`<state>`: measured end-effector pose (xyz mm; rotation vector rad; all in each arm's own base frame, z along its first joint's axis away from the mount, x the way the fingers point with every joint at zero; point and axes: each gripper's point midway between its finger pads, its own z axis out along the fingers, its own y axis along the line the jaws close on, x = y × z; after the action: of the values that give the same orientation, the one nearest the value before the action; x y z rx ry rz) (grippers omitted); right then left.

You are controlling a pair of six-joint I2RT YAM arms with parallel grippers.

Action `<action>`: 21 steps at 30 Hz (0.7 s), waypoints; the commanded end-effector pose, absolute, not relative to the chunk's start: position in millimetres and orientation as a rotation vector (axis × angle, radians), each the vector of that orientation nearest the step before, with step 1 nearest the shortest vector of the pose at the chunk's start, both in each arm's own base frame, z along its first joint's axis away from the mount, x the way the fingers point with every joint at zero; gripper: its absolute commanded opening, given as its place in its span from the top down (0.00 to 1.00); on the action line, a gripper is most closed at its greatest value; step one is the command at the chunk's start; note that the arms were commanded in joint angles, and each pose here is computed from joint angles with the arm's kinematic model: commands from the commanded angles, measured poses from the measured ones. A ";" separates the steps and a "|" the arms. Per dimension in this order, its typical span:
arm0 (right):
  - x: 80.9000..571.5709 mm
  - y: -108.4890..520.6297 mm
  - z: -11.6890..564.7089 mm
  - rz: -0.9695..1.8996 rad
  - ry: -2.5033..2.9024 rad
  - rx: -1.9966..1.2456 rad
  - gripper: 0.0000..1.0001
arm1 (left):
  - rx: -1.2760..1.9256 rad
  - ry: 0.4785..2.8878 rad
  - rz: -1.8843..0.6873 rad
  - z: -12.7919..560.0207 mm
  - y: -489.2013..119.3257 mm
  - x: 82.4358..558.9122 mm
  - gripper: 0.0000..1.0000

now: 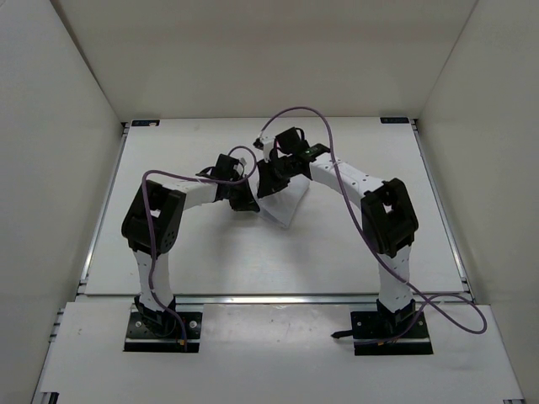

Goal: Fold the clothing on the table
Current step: Fold the skirt

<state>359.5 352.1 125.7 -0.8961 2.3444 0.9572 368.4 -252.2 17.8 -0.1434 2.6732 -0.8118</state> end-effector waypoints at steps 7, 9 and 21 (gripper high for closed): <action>370.4 357.3 128.2 0.965 2.343 -0.818 0.45 | -0.185 2.668 -0.838 21.2 -237.0 366.1 1.00; 381.9 344.5 139.9 0.916 2.324 -0.761 0.35 | -0.179 2.655 -0.835 27.0 -233.9 371.1 1.00; 376.9 270.8 106.7 0.949 2.416 -0.480 0.67 | -0.223 2.467 -0.890 110.0 -199.1 400.1 1.00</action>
<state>389.1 263.9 106.3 -0.4712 2.4410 0.8814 384.8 -203.5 46.0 -0.2864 2.6216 -0.8454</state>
